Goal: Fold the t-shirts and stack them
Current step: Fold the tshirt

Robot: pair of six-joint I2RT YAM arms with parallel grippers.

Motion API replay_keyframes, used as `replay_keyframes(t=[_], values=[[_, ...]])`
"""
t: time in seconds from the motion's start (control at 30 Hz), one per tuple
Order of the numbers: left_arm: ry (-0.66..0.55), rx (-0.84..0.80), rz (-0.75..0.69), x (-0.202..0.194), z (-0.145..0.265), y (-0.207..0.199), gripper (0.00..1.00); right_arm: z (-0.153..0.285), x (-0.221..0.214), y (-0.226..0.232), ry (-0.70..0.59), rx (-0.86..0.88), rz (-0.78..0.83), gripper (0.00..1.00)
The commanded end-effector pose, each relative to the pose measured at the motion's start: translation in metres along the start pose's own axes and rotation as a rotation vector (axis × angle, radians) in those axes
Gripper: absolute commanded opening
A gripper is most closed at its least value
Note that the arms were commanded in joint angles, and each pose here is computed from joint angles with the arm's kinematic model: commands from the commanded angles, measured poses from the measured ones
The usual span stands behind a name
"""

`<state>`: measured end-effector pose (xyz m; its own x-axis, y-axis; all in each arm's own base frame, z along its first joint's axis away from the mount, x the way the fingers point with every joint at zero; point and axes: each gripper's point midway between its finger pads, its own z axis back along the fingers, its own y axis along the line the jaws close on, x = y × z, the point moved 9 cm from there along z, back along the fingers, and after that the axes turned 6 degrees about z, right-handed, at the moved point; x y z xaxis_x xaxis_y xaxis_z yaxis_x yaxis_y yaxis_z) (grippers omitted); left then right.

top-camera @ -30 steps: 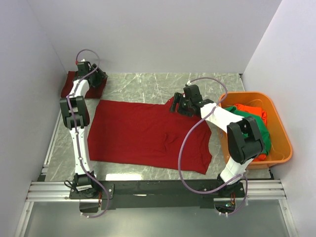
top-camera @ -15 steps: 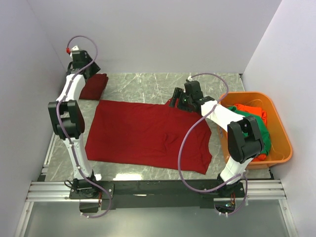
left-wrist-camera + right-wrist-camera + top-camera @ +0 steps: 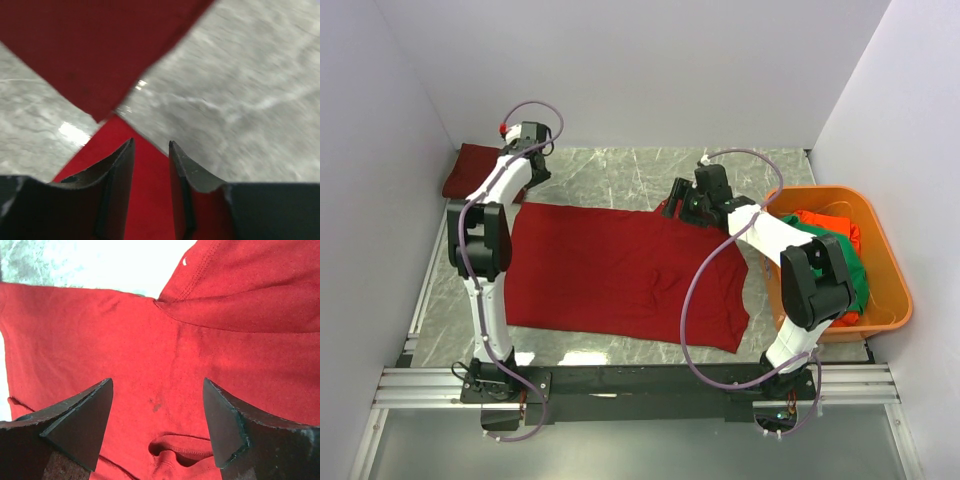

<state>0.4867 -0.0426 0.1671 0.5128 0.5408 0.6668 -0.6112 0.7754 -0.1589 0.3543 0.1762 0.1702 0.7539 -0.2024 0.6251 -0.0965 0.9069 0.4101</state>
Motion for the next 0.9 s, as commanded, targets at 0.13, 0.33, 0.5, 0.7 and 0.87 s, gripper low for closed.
replay_keyframes(t=[0.13, 0.33, 0.5, 0.7, 0.87], values=[[-0.061, 0.185, 0.027, -0.005, -0.016, 0.011, 0.38, 0.010, 0.012, -0.001, -0.055, 0.038, -0.018, 0.78], [-0.045, 0.226, -0.006, -0.010, -0.035, 0.007, 0.36, 0.012, 0.011, -0.002, -0.057, 0.051, -0.017, 0.78], [-0.040, 0.235, -0.006, -0.016, -0.039, 0.010, 0.34, 0.009, 0.009, -0.004, -0.045, 0.057, -0.025, 0.78], [-0.032, 0.246, -0.018, -0.019, -0.046, 0.010, 0.36, 0.011, 0.008, -0.003, -0.046, 0.072, -0.025, 0.78], [-0.024, 0.264, -0.025, -0.024, -0.051, 0.012, 0.38, 0.009, 0.008, -0.005, -0.041, 0.073, -0.027, 0.78]])
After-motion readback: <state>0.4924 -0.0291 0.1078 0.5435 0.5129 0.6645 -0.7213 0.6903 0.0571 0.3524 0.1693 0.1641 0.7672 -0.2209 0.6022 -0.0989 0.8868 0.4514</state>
